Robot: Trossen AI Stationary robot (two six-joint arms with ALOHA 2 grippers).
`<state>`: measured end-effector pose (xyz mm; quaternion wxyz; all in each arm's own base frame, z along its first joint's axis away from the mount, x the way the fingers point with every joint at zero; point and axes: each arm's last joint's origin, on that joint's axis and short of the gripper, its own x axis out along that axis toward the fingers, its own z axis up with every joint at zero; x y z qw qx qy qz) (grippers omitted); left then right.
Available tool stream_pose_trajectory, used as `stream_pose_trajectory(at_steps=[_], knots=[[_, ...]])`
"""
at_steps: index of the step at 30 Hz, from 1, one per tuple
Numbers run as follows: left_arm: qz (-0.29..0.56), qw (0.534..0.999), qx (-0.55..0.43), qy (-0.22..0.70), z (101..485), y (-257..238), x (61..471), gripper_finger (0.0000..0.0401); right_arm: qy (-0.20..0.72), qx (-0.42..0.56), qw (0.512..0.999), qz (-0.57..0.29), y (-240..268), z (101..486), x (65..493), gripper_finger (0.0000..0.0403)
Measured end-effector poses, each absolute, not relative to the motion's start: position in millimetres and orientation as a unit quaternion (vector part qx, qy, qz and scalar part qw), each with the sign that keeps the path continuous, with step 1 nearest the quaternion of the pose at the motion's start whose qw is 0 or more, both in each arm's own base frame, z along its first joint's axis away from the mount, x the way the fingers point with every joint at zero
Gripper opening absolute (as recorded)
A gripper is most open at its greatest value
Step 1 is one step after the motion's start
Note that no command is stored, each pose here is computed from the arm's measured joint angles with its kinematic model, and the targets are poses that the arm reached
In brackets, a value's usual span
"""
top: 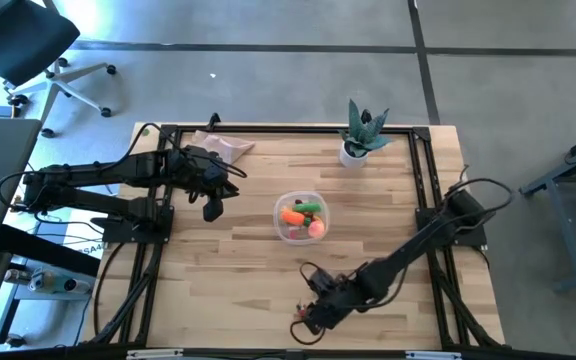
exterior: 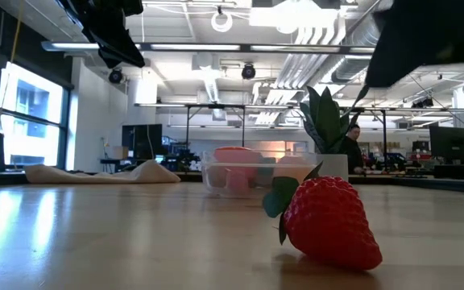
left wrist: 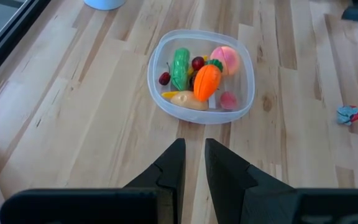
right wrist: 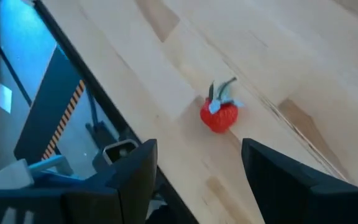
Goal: Pick and placing Produce into tupperware
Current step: Put the strawberry into the transparent bin
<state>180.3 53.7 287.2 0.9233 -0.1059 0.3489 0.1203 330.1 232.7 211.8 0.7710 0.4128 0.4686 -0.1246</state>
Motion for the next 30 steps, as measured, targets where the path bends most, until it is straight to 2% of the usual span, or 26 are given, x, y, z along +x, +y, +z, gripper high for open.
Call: stream_pose_trajectory(at_steps=[16,30], knots=[[0.12,0.923,-0.106,0.349,287,54,180,0.0051,0.521,0.427,0.725,-0.143,231,157,352,0.0227],[0.12,0.923,-0.106,0.349,287,54,180,0.0051,0.513,0.413,0.74,-0.135,230,151,357,0.0227]])
